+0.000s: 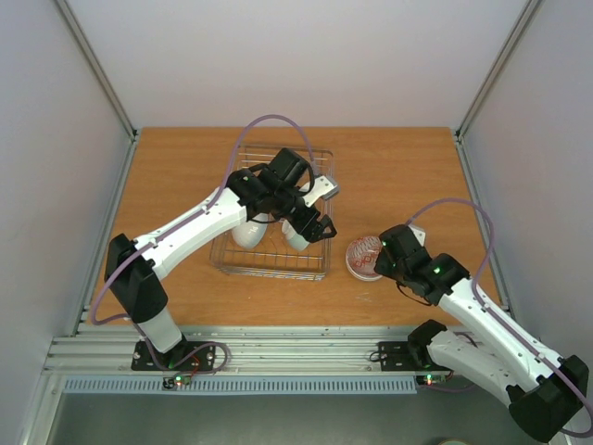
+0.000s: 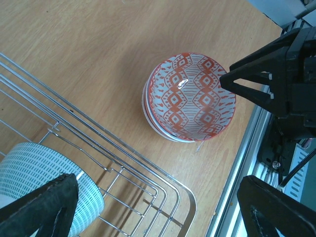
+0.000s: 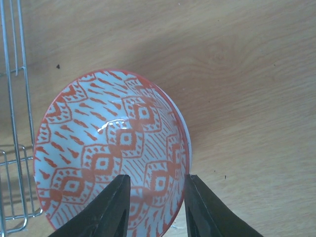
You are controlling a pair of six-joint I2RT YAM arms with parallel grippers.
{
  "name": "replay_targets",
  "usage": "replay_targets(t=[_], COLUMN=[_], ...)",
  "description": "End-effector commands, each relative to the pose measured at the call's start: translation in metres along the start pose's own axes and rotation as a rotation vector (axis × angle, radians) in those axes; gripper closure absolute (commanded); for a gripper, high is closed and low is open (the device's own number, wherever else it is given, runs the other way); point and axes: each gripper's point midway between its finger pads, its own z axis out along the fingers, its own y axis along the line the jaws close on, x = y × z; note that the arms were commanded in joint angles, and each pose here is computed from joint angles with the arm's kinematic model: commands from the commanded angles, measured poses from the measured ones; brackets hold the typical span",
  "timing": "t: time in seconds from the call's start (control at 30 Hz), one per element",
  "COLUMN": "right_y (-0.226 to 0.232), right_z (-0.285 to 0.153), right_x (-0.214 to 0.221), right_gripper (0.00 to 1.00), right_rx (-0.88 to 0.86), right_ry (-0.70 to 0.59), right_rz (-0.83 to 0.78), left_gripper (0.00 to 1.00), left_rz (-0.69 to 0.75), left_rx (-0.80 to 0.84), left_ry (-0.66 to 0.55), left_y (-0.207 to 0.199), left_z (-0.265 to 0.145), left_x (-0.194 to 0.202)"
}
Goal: Load the bowls into the dish rack
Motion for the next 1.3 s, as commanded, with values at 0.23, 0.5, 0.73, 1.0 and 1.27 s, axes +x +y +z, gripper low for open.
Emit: replay_targets(t=[0.23,0.5,0.73,1.0,1.27], right_y=[-0.012,-0.015,-0.017,-0.016,0.016], right_z=[0.007,0.013,0.009,-0.023,-0.077], right_x=[0.013,0.021,0.016,-0.005,-0.043], right_gripper=[0.67,0.7,0.96,0.99,0.99], right_rx=[0.031,0.041,0.033,-0.033,-0.304], right_ry=[0.025,0.045,0.018,-0.09,-0.307], right_rz=[0.037,0.035,0.036,0.032,-0.013], left_gripper=[0.12,0.12,0.12,0.12,0.01], left_rz=[0.034,0.031,0.032,0.037,0.102], left_rx=[-0.01,-0.015,-0.023,-0.024,0.009], left_ry=[-0.043,-0.039,-0.036,-0.036,-0.056], left_y=[-0.003,-0.001,0.0,0.0,-0.017], left_z=[-0.011,-0.009,-0.008,-0.009,-0.035], left_x=[-0.009,-0.009,-0.009,-0.009,-0.016])
